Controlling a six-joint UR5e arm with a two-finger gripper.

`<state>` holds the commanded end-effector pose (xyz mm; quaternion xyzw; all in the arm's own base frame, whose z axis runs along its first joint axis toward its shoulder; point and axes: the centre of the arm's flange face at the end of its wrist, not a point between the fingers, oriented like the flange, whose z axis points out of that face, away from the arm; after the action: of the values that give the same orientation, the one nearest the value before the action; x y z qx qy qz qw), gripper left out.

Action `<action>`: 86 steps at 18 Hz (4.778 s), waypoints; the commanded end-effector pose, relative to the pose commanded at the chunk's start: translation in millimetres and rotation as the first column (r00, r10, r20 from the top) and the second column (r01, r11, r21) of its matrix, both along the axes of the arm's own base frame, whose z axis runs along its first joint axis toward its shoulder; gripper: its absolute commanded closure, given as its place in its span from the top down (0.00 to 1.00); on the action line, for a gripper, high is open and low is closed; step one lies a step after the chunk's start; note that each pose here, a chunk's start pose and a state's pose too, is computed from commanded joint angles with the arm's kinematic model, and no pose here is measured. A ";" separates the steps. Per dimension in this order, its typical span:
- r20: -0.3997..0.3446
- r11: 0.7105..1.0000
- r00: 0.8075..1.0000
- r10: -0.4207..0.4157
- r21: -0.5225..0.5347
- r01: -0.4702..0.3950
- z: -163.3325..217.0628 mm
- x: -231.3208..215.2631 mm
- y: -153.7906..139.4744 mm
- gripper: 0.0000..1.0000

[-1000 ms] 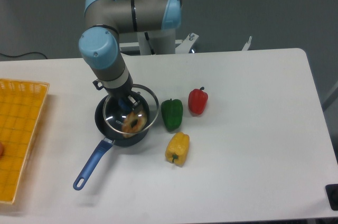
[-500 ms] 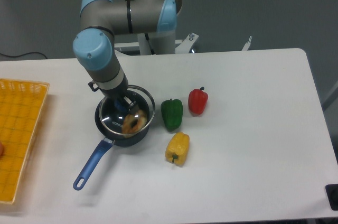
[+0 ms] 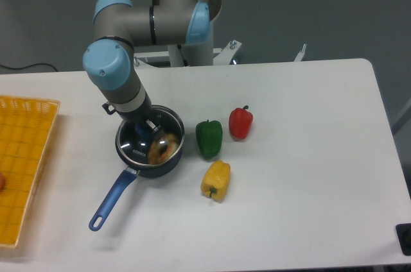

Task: Close the pot lid
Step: 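Set the lid down onto the saucepan rim, adjusting its seat, then release the lid knob and raise the gripper away from the pan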

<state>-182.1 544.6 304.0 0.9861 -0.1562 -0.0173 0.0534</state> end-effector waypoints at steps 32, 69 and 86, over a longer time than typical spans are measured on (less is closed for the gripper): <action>0.002 1.000 1.000 0.003 -0.018 -0.003 -13.5 5.5 4.8 0.61; -0.094 0.999 0.996 -0.011 0.046 0.015 51.2 -70.1 -24.2 1.00; -0.005 0.989 0.989 -0.148 0.020 0.148 69.8 -256.9 -158.6 1.00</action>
<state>-438.9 386.0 373.8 0.9723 -0.2287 -0.0248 0.0424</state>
